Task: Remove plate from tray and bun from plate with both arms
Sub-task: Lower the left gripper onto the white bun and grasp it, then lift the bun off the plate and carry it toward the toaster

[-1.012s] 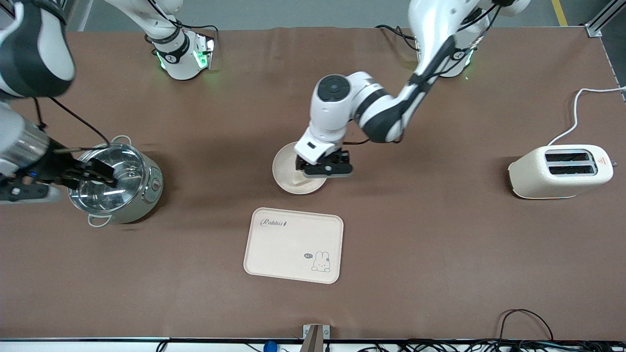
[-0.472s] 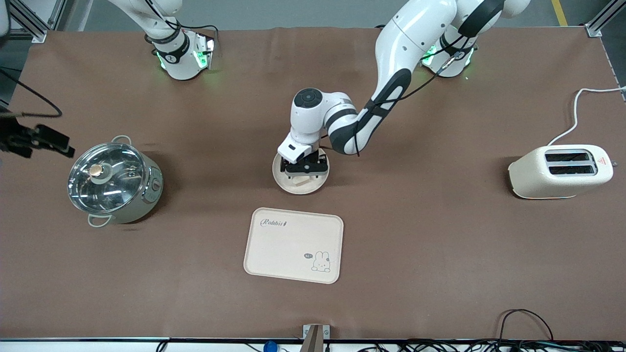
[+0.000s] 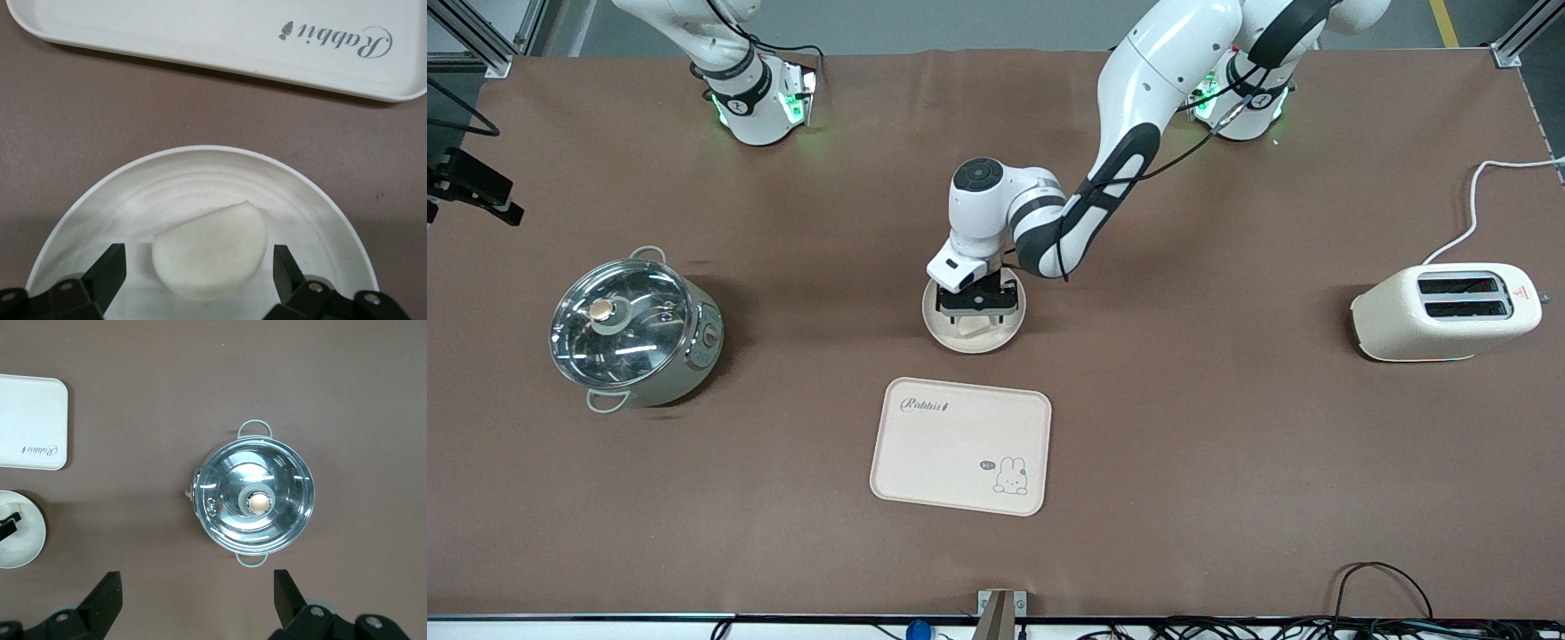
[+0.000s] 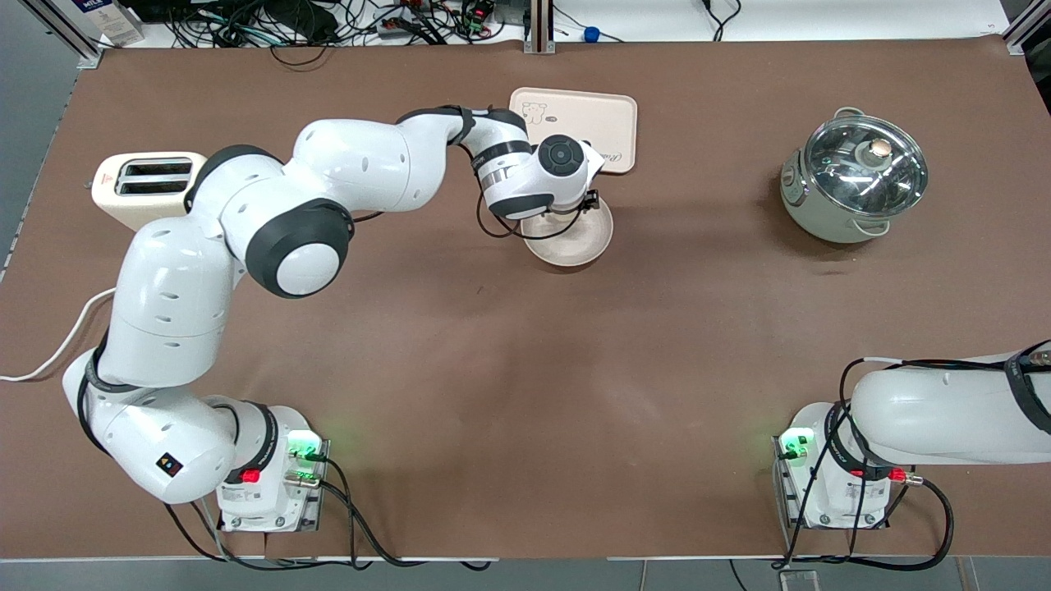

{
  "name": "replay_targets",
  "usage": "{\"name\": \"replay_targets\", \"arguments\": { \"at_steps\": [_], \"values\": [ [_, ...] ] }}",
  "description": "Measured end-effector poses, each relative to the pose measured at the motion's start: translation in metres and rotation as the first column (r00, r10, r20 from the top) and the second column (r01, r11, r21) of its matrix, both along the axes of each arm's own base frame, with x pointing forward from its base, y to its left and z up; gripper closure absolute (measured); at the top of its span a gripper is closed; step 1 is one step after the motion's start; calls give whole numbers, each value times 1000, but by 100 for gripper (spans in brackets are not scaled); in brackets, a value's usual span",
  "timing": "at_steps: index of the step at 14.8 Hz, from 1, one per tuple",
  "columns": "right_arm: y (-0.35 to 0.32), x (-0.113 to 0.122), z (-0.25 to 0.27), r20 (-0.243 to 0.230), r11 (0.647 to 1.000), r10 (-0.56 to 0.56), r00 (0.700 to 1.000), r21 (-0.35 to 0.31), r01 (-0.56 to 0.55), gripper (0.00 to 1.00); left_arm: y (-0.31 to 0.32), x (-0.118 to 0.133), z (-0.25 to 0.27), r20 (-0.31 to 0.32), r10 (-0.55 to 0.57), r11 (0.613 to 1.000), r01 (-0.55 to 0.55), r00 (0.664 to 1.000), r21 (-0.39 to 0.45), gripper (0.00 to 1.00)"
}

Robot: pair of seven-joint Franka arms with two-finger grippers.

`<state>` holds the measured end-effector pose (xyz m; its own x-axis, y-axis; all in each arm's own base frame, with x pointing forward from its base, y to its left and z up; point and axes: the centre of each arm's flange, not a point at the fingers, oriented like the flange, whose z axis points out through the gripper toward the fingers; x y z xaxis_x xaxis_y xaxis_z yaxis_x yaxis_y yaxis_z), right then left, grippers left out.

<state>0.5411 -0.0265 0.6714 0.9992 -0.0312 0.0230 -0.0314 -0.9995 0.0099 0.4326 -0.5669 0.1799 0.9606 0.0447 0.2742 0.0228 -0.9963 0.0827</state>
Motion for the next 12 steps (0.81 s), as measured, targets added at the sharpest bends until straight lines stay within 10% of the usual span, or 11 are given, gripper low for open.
{"name": "replay_targets", "arguments": {
  "at_steps": [3,9,12],
  "values": [
    [8,9,-12,7,1000,16,1000,0,-16,0,0,1,0,3,0,1000,0,1000,1,12],
    [32,11,-16,7,998,60,998,0,-60,0,-1,7,6,23,-5,1000,5,1000,-3,71],
    [45,13,-14,23,996,85,996,-10,-85,0,11,26,21,34,9,999,-11,999,49,85]
  ]
}}
